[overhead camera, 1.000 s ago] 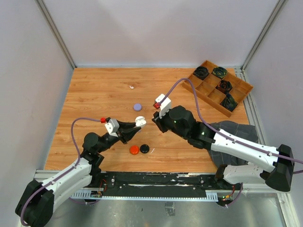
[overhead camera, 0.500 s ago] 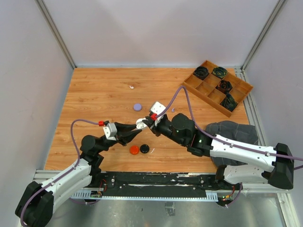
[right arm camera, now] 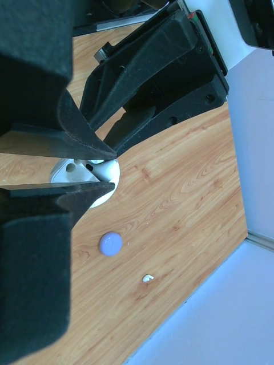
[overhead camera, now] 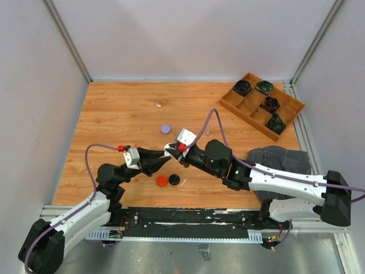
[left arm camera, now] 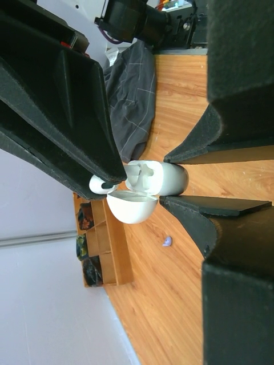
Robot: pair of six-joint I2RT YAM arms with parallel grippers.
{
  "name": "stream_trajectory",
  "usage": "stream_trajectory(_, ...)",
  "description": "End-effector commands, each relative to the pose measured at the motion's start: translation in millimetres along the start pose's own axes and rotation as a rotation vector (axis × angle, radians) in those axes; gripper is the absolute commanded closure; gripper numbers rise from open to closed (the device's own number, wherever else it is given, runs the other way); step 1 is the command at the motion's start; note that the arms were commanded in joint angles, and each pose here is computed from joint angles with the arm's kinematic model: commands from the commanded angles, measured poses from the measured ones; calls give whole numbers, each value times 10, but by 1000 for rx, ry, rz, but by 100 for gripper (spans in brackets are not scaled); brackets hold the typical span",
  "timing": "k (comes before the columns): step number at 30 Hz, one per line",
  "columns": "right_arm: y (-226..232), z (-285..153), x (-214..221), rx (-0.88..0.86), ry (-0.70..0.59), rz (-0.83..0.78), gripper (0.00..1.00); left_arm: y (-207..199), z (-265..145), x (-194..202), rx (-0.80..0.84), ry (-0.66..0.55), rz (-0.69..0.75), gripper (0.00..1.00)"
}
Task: Insert the wireless bluetooth earbuds into the charging case
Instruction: Place the earbud in the charging case.
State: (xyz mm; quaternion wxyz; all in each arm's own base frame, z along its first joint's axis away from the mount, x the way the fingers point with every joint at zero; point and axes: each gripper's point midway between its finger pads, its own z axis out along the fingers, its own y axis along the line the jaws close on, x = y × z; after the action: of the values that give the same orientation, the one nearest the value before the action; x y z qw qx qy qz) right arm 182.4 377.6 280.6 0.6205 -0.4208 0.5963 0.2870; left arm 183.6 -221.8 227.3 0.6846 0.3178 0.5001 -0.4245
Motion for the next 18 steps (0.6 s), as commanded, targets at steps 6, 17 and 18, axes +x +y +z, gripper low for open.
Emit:
stream_trajectory(6,54,1,54,-13,-5,-51,87,-18,17,-138,10,-50,6,100)
stream_trajectory(17,73,-36,119,-35,18,-93,85,-5,15,-203,-6,-63,3,100)
stream_trajectory(18,80,-34,121,-40,18,-95,84,-3,15,-207,-7,-64,2,100)
